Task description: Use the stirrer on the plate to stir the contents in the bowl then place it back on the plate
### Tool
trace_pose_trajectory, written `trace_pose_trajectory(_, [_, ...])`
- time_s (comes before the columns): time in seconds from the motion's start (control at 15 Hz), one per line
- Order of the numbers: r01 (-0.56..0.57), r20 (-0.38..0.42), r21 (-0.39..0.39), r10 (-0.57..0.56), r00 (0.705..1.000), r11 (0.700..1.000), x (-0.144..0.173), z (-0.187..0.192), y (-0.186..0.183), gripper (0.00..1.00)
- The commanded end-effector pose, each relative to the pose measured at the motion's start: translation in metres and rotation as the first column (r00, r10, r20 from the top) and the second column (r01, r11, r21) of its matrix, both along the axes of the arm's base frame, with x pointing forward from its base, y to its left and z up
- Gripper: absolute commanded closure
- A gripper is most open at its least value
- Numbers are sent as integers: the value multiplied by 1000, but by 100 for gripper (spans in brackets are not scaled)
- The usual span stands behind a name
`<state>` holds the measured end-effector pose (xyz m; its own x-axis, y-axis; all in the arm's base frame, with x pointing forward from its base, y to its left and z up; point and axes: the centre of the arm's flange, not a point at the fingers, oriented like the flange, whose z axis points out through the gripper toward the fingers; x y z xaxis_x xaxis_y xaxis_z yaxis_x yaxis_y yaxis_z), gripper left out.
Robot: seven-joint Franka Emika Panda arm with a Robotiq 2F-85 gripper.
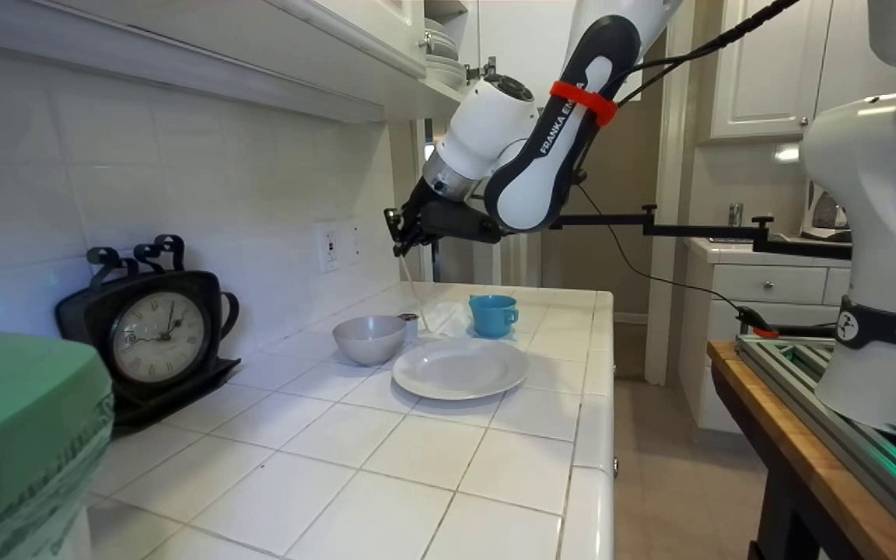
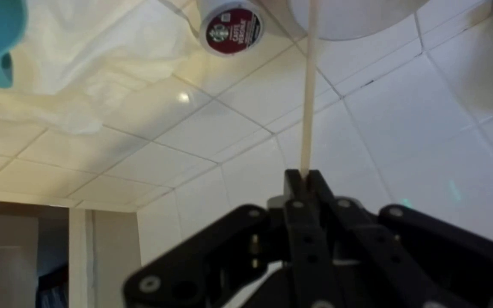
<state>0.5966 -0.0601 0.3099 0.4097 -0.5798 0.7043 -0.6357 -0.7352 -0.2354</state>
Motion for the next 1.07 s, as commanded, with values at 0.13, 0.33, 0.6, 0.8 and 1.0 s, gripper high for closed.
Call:
trace_pose_trajectory(0.13, [60, 115, -108, -47, 992, 992, 0, -3, 10, 99])
trace_pose_trajectory(0.33, [114, 155, -118, -95, 983, 986, 7, -5, 4, 99])
trace_pose_trajectory(0.6, [182, 202, -119, -156, 967, 976, 18, -9, -1, 99])
trace_pose_trajectory(0.8, [188, 212, -127, -158, 964, 974, 28, -9, 2, 99])
trace_pose_trajectory(1.0, [193, 228, -132, -160, 961, 972, 35, -9, 4, 99])
